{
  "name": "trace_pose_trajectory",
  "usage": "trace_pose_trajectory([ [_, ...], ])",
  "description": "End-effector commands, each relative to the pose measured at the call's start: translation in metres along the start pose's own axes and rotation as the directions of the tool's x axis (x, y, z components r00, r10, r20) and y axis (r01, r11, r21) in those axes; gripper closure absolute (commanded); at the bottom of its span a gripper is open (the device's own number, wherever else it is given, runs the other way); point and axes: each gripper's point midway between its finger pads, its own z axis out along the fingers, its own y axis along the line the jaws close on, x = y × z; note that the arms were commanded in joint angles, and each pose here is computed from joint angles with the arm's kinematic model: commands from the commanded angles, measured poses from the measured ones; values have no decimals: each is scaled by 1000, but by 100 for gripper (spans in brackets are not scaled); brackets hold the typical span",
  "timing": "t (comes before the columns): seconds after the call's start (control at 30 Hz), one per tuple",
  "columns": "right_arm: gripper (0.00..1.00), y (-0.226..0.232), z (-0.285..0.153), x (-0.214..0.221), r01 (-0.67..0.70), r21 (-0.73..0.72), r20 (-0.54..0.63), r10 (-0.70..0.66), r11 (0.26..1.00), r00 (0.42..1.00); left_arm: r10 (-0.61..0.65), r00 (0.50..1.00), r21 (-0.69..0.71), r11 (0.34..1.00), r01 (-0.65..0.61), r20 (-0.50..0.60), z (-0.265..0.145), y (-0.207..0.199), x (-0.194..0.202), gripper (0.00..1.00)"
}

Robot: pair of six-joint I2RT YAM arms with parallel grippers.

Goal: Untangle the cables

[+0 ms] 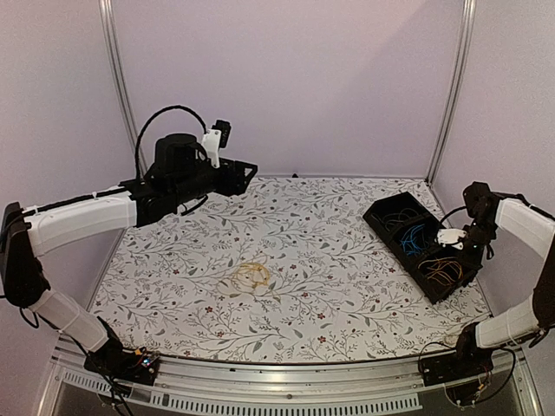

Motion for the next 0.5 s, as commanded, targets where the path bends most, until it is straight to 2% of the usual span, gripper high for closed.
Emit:
trace_pose_trajectory([
  [0.0, 88, -6, -10, -6, -10, 12, 31, 10, 1000, 999, 57, 998, -35, 998, -58, -18, 7, 1, 6, 26],
  [0.1, 64, -10, -45, -5, 3, 17, 61, -4, 1000, 998, 83, 990, -95, 991, -94, -113, 10, 11, 21, 24],
  [0.2, 52, -18, -88, -3, 13, 52, 95, -18, 999, 995, 25, 973, -136, 989, -58, -229, 0, 21, 42, 25],
  [0.33, 44, -24, -133, -16, 32, 101, 222, -54, 994, 974, -95, 945, -164, 985, 45, -312, -32, 28, 77, 27],
  [0.47, 41, -10, -150, -59, 44, -1, 451, -39, 999, 892, -216, 890, -226, 965, 132, -401, -58, 35, 121, 31],
])
